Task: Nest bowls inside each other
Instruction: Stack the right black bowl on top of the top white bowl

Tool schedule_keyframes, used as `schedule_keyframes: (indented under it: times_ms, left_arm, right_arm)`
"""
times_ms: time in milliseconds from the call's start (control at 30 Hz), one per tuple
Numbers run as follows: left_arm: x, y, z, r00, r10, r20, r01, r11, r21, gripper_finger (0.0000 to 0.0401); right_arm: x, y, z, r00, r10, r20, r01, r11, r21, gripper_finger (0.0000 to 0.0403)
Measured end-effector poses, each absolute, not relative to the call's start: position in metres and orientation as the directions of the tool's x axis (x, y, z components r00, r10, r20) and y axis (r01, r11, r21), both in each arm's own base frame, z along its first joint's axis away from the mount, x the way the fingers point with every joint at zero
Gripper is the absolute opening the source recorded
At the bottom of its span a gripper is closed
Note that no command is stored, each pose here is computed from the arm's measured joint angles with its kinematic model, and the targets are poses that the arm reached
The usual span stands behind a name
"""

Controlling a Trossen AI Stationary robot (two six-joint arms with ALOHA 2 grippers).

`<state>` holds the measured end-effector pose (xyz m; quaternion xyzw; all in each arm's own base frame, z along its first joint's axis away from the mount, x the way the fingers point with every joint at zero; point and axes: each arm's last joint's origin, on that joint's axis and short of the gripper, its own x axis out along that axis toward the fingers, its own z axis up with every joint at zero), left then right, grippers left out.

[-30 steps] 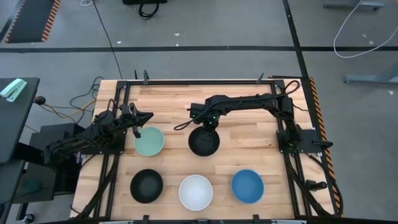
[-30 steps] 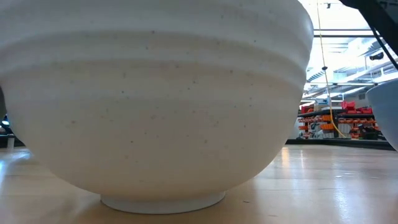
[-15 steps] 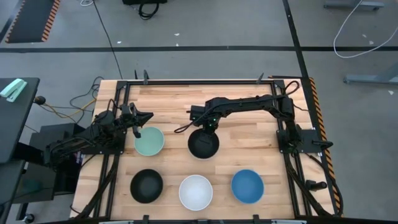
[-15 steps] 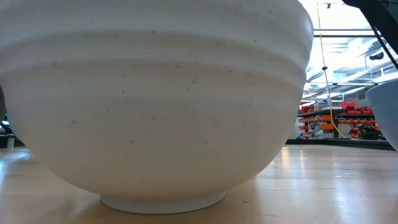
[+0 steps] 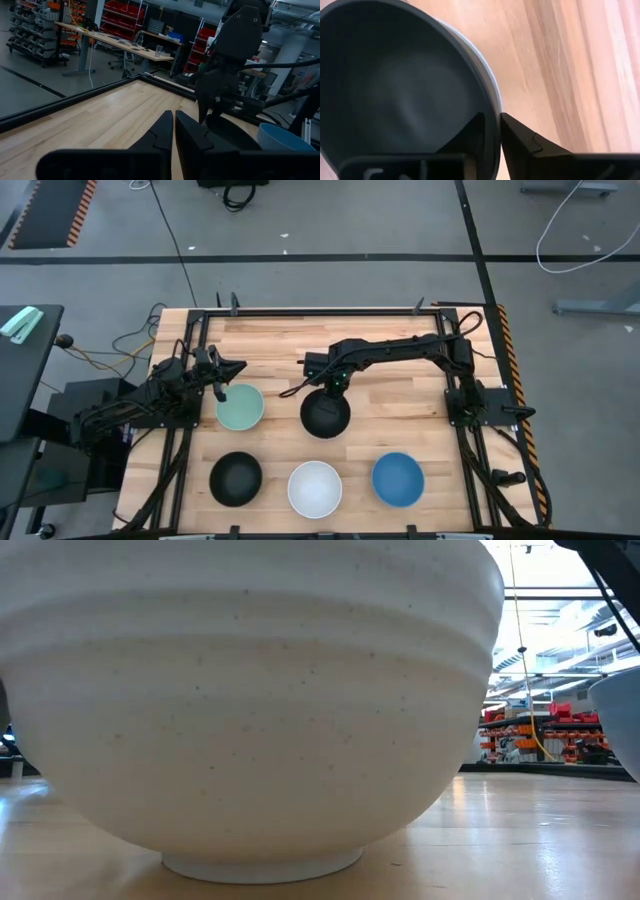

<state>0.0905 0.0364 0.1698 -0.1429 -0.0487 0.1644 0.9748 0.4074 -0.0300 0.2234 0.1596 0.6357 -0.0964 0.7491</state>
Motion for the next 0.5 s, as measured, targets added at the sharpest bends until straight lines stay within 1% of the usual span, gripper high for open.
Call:
schedule_keyframes:
  times_ms: [267, 500]
  left_arm:
    - [0.091, 0.036, 0.170, 0.941, 0.334, 0.048, -0.307, 0.905, -0.295, 0.0034]
    - [0.091, 0.036, 0.170, 0.941, 0.335, 0.048, -0.307, 0.905, -0.295, 0.0030]
  right_arm:
    - [0.404, -0.028, 0.229, 0.171, 0.057, -0.984, 0.364, 0.924, 0.117, 0.0101]
    - [0.399, -0.029, 0.241, 0.190, 0.029, -0.981, 0.374, 0.922, 0.100, 0.0107]
